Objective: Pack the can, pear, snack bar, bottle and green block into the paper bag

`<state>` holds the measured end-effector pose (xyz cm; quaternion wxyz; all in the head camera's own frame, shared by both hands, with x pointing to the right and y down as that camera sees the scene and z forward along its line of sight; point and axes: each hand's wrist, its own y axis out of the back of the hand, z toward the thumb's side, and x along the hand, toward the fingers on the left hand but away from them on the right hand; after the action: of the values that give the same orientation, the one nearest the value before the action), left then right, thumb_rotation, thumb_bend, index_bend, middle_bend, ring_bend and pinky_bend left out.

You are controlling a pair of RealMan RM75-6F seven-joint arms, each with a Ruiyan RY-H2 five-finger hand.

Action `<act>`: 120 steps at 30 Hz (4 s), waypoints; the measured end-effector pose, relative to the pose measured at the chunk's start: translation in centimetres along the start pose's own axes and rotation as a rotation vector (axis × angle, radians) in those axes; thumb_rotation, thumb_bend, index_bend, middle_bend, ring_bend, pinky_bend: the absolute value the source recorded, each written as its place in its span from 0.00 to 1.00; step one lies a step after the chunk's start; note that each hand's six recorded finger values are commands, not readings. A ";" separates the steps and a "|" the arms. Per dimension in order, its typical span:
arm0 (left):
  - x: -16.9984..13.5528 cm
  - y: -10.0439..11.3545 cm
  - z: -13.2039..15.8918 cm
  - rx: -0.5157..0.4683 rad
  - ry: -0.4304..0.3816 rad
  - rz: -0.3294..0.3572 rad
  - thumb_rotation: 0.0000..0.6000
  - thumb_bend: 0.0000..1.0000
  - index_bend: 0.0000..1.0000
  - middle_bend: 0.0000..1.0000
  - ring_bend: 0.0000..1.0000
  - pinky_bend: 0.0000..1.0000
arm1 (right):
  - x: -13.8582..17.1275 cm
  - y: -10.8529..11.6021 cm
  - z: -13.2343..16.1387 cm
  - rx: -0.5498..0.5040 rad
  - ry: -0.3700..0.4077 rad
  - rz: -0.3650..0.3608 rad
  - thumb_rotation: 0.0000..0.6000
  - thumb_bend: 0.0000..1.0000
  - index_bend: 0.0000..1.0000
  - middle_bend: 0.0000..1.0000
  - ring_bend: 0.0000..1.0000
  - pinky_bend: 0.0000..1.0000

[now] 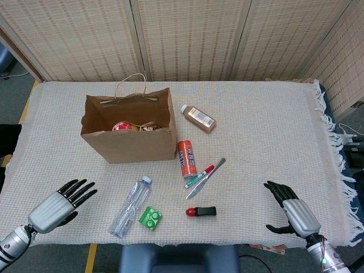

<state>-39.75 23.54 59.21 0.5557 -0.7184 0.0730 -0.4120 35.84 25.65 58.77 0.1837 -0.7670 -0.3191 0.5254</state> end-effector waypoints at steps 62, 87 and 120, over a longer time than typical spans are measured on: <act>13.7 -4.5 8.9 0.633 -0.582 0.135 1.00 0.36 0.00 0.00 0.00 0.04 | -0.2 1.0 1.1 -0.222 0.082 -0.051 1.00 0.05 0.00 0.00 0.00 0.00; 15.7 -4.8 6.6 0.639 -0.508 0.097 1.00 0.51 0.27 0.22 0.21 0.39 | -0.3 1.1 1.0 -0.229 0.071 -0.044 1.00 0.05 0.00 0.00 0.00 0.00; 4.2 -1.3 -10.8 0.402 0.272 0.030 1.00 0.64 0.69 0.72 0.66 0.74 | 0.0 1.1 0.8 -0.223 0.055 -0.049 1.00 0.05 0.00 0.00 0.00 0.00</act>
<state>-44.78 13.65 62.94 0.6788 -0.5300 0.0743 -0.5027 35.42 24.82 57.83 0.1186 -0.7887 -0.3893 0.4608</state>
